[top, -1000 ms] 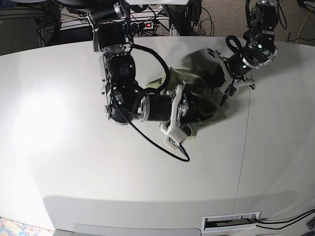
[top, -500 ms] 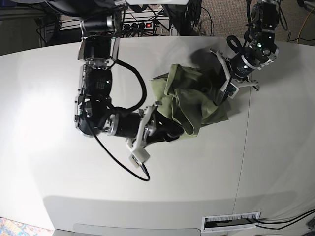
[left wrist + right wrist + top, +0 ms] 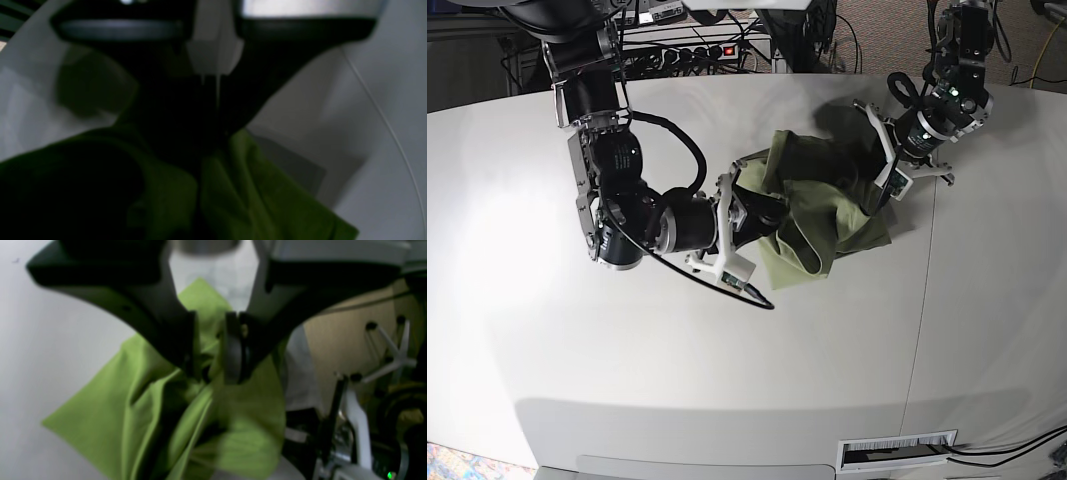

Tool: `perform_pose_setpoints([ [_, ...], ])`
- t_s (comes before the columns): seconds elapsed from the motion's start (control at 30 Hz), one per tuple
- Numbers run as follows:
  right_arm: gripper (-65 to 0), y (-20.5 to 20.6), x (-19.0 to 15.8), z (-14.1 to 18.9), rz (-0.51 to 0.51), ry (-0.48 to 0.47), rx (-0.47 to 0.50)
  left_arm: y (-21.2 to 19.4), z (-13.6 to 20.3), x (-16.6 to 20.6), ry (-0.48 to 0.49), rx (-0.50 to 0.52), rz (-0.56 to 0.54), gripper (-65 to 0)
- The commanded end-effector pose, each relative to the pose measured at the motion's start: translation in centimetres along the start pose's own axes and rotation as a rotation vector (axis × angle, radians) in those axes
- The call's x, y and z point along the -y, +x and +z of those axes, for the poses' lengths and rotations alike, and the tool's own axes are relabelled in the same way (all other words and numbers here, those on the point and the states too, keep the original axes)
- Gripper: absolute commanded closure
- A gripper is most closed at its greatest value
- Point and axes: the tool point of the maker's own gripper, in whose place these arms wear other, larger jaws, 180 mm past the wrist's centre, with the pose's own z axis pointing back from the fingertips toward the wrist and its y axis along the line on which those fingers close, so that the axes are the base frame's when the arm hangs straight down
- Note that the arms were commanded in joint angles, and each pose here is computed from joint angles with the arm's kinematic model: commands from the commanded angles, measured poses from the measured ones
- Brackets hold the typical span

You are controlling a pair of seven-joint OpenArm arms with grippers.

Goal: Fold the T-shirt properly
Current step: 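Lay the carried end over the other end near the left gripper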

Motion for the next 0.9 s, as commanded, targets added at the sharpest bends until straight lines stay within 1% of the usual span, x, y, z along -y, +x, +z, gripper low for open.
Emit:
perform_pose_setpoints([
  [0.0, -13.6, 1.8, -0.2, 0.4, 0.035, 0.008, 0.047, 1.2, 0.2, 0.0, -0.005, 0.048, 0.008, 0.0],
  [0.13, -13.6, 1.2, -1.1, -0.6, 0.061, 0.028, 0.002, 1.7, 0.1, 0.7, -0.027, 0.071, 0.039, 0.0],
  [0.17, -13.6, 0.9, -1.1, -1.0, 0.073, 0.019, -0.021, 1.7, 0.0, 0.8, -0.03, 0.073, 0.042, 0.0],
  [0.33, -13.6, 1.6, -1.3, -3.1, 0.164, -0.041, -0.012, 1.8, -0.2, 1.6, -0.039, 0.082, 0.067, 0.0],
  [0.4, -13.6, 2.4, -1.4, -3.8, 0.196, -0.061, 0.016, 1.7, -0.2, 1.8, -0.041, 0.082, 0.072, 0.0],
  [0.5, -13.6, 4.7, -1.6, -4.2, 0.222, -0.082, 0.104, 1.4, -0.2, 2.4, -0.061, 0.077, 0.069, 0.0],
  [0.57, -13.6, 6.1, -1.8, -4.6, 0.246, -0.101, 0.143, 1.2, -0.1, 2.7, -0.071, 0.072, 0.071, 0.0],
  [0.73, -13.6, 8.5, -1.9, -5.5, 0.304, -0.164, 0.186, 0.4, 0.1, 3.2, -0.079, 0.061, 0.082, 0.0],
  [0.87, -13.6, 9.1, -1.5, -6.5, 0.304, -0.181, 0.205, 0.0, 0.3, 3.5, -0.083, 0.058, 0.089, 0.0],
])
